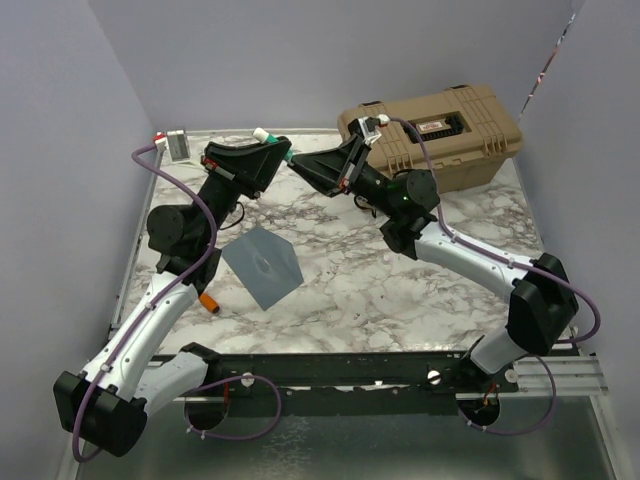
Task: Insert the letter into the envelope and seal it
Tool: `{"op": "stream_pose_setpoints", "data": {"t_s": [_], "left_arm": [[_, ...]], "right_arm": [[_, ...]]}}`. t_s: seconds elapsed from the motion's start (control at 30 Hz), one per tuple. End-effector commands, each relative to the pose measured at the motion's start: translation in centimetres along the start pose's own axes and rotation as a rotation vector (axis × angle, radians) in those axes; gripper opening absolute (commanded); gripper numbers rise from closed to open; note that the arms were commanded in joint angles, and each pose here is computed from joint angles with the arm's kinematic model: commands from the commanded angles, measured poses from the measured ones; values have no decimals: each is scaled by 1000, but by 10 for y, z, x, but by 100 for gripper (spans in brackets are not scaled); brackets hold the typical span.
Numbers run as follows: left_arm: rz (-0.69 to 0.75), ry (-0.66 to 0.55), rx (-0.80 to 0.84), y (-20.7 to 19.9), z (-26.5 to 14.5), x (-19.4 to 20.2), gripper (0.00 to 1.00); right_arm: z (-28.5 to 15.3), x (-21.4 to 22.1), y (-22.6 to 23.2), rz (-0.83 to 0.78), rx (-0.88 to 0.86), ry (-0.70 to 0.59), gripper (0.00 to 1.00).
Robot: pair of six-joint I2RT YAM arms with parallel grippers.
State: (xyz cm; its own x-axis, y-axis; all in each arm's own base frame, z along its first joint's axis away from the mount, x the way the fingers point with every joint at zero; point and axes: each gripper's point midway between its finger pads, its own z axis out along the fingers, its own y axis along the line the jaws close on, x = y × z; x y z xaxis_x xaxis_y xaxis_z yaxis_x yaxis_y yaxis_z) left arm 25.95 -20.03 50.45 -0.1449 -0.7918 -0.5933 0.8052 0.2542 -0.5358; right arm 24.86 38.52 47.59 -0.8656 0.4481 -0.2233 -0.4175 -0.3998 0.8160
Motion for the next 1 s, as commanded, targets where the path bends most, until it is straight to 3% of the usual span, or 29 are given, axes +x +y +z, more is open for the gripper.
{"op": "stream_pose_setpoints", "data": {"t_s": [0.0, 0.1, 0.33, 0.43, 0.57, 0.63, 0.8, 0.97], "left_arm": [[33, 37, 44, -6, -8, 9, 0], [71, 38, 74, -13, -8, 7, 0], [121, 32, 86, -14, -9, 5, 0], [101, 15, 67, -11, -8, 3, 0], [55, 0, -24, 4, -6, 0, 0], [27, -15, -86, 15, -7, -2, 0], [-23, -25, -199, 31, -8, -4, 0], [-56, -11, -237, 36, -7, -2, 0]], "right_arm": [[0, -16, 37, 161, -140, -41, 0], [4, -12, 24, 341, -98, 8, 0], [-4, -21, 14, 634, -125, -20, 0], [-7, -23, 19, 619, -216, -4, 5], [-6, -11, 21, 373, -243, 29, 50], [-7, -2, 22, 221, -251, 61, 62], [-8, 19, 2, -81, -172, 141, 67], [-12, 8, -29, -522, 58, 113, 67]]}}
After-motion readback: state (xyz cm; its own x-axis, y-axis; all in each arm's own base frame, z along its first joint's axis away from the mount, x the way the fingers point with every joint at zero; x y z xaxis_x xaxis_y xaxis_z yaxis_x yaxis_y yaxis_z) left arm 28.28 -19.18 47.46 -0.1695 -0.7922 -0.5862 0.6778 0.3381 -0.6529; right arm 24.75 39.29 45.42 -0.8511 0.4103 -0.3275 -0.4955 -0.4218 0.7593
